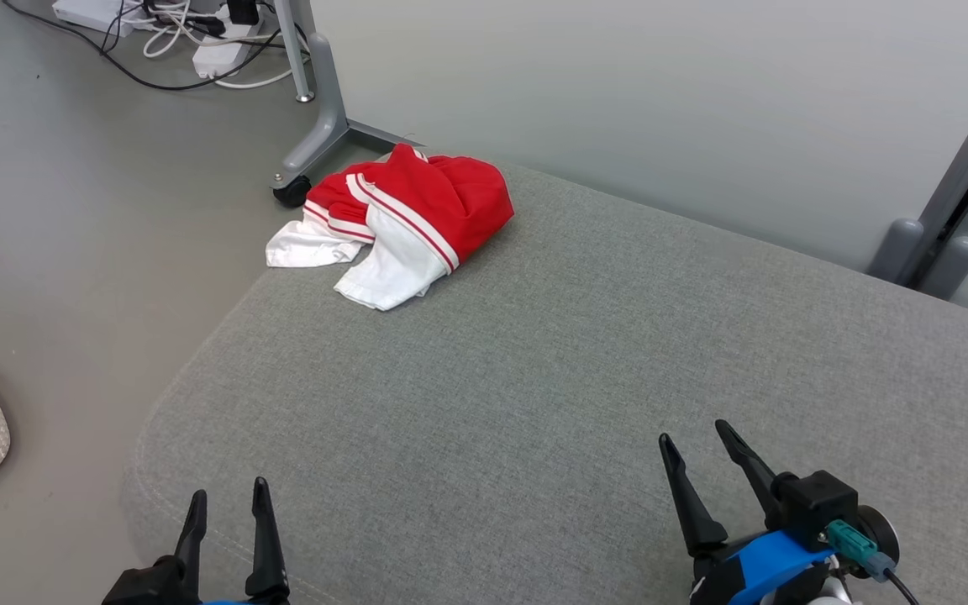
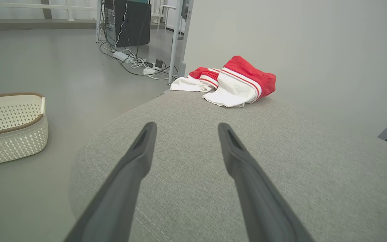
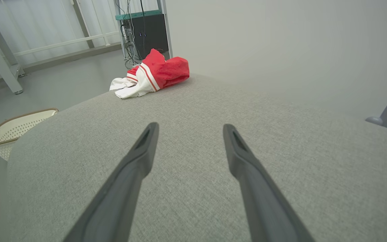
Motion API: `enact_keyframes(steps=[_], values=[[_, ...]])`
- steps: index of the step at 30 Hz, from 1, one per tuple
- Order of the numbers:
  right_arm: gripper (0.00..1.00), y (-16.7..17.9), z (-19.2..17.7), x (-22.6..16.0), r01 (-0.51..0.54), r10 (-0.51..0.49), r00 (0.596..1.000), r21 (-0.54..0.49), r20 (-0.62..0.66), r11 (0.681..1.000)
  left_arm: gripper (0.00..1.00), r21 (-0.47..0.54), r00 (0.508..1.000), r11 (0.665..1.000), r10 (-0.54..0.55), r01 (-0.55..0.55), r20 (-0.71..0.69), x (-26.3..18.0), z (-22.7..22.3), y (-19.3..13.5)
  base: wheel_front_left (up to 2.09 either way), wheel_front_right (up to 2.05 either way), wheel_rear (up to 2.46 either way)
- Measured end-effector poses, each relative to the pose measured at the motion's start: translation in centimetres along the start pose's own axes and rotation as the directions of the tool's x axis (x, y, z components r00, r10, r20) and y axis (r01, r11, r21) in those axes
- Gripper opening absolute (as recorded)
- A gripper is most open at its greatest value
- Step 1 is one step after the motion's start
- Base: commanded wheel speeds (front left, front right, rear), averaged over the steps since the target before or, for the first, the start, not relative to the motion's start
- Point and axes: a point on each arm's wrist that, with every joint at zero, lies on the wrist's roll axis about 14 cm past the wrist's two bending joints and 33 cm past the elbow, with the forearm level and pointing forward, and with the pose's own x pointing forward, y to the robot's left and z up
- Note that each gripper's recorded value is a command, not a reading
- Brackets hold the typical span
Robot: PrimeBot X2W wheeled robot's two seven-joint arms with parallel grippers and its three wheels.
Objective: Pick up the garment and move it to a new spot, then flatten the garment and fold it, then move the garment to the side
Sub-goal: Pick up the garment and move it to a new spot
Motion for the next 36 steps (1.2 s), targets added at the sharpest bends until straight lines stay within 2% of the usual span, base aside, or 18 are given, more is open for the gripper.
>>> enact_keyframes(steps=[6,11,16,20,25,27,29,32,36], values=[[1.00,0.5,0.1,0.1,-0.016,0.016,1.000,0.002,0.002,1.000,1.00,-0.001,1.000,1.000,0.005,-0.005,-0.003,-0.1,-0.1,0.2,0.00,0.00,0.00],[1.00,-0.9,0.4,0.3,0.015,-0.015,1.000,-0.003,0.016,1.000,1.00,0.025,1.000,1.000,-0.018,0.017,0.013,1.6,0.9,-0.4,0.00,0.00,0.00],[1.00,-3.6,0.0,0.6,0.071,-0.071,0.997,-0.021,0.009,0.997,1.00,0.129,0.988,0.990,-0.081,0.064,0.132,6.7,6.4,-1.4,0.00,0.00,0.00],[1.00,-5.9,-0.5,0.6,0.124,-0.124,0.992,-0.030,-0.001,0.992,1.00,0.212,0.960,0.972,-0.156,0.106,0.234,11.8,12.3,-3.7,0.00,0.00,0.00],[1.00,-8.7,-1.0,0.6,0.180,-0.180,0.984,-0.039,-0.010,0.983,1.00,0.307,0.949,0.936,-0.241,0.173,0.201,18.6,15.8,-7.2,0.00,0.00,0.00],[1.00,-10.0,-1.3,0.6,0.204,-0.205,0.979,-0.052,-0.017,0.978,1.00,0.347,0.955,0.915,-0.266,0.207,0.132,21.4,15.3,-8.6,0.00,0.00,0.00],[1.00,-11.2,-1.6,0.5,0.229,-0.231,0.973,-0.065,-0.021,0.971,1.00,0.330,0.961,0.913,-0.271,0.240,0.051,23.7,13.7,-9.9,0.00,0.00,0.00],[1.00,-12.8,-2.5,0.3,0.259,-0.263,0.964,-0.074,-0.045,0.963,1.00,0.263,0.955,0.919,-0.278,0.295,-0.098,26.5,9.5,-12.2,0.00,0.00,0.00],[1.00,-14.5,-3.5,0.0,0.293,-0.298,0.952,-0.079,-0.063,0.953,1.00,0.268,0.924,0.905,-0.254,0.331,-0.285,28.7,3.1,-13.3,0.00,0.00,0.00]])
